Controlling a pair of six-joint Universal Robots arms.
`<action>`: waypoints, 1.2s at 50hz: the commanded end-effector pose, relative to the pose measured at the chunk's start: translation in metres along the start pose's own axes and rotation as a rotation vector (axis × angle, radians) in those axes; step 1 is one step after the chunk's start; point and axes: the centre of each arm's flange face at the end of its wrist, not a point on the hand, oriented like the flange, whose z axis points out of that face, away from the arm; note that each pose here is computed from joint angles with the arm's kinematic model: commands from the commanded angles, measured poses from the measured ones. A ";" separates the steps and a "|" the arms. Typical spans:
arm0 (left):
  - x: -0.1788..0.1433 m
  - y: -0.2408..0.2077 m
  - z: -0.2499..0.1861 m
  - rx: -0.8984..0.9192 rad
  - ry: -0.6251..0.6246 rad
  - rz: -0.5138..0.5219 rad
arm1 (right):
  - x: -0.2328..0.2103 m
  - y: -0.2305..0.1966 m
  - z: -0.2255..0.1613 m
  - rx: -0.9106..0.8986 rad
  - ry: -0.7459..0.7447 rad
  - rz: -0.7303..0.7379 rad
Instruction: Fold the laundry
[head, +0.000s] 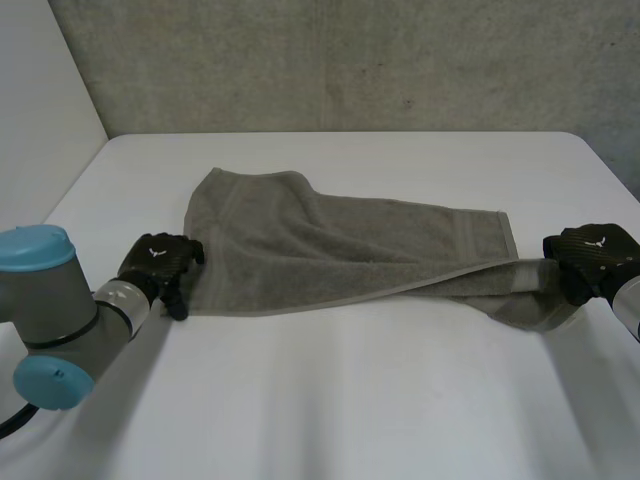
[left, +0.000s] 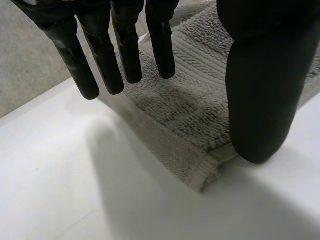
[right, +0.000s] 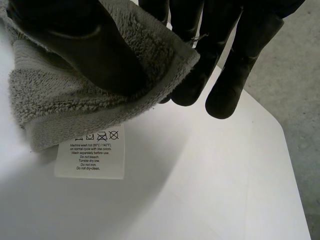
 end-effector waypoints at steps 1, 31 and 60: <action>-0.006 -0.008 0.011 0.036 -0.019 0.000 | -0.001 0.001 0.000 -0.004 -0.003 0.001; -0.004 -0.004 0.012 0.060 -0.022 0.002 | -0.002 0.002 0.000 -0.007 -0.007 0.001; -0.003 0.000 0.013 0.077 -0.027 0.019 | -0.003 0.003 -0.001 -0.012 -0.010 0.003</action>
